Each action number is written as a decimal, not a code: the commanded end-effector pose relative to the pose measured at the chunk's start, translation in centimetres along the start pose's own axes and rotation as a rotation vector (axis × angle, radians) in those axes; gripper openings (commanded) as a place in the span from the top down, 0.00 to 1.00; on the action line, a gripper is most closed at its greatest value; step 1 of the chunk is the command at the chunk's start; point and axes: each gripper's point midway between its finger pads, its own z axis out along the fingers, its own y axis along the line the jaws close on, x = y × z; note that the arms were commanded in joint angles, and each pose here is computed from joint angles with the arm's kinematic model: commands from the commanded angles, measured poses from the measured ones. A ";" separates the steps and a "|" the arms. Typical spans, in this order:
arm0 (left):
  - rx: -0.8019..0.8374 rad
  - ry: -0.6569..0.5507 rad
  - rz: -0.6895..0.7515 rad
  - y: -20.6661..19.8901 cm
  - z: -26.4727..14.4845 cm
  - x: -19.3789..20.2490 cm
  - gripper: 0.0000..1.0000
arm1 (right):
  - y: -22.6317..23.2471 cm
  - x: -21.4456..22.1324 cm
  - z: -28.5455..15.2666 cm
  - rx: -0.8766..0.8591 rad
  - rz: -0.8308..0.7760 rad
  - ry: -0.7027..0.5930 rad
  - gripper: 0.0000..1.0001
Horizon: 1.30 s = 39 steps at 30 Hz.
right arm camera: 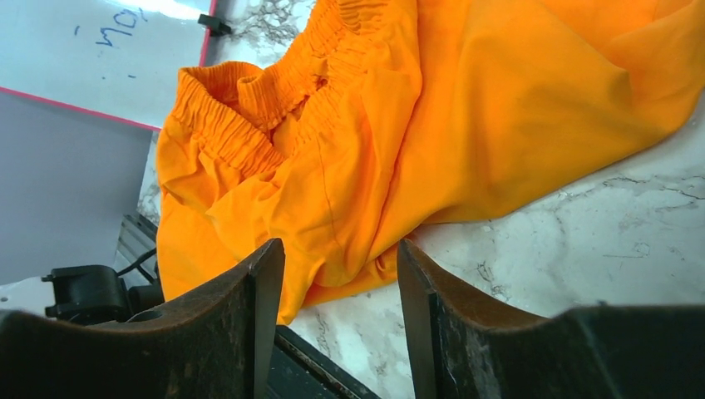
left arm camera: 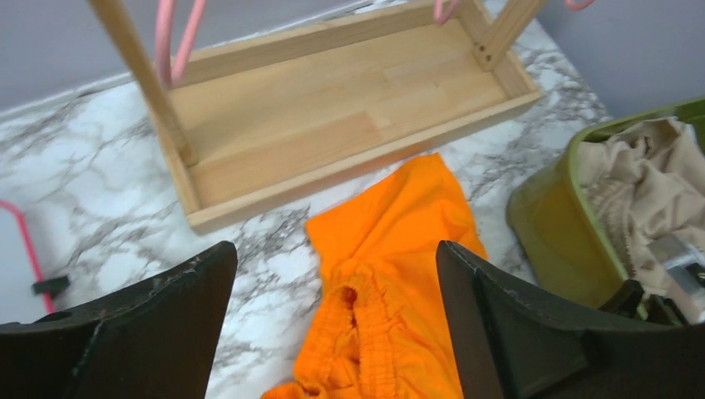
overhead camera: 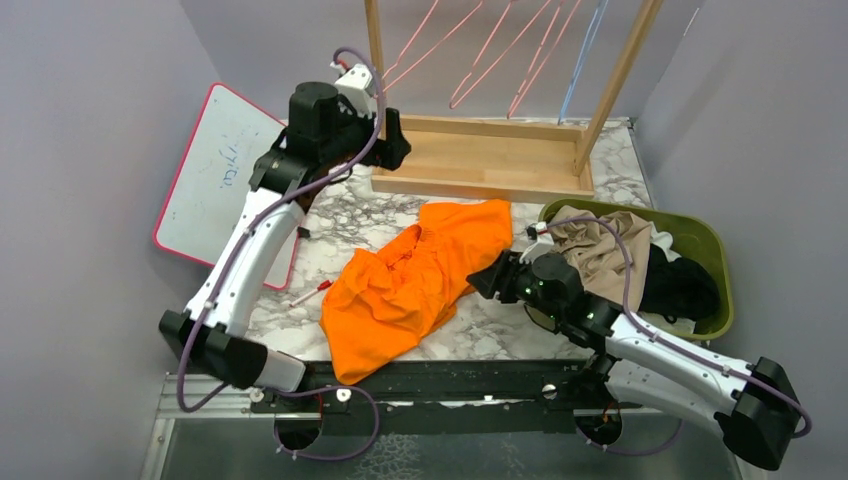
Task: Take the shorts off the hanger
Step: Place the hanger on the clothes rod, then pick up the shorts at the center of the board.
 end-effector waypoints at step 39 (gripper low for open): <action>-0.397 0.071 -0.645 5.6 -7.1 32.6 0.03 | 3.7 11.1 6.8 -0.174 0.064 0.636 0.28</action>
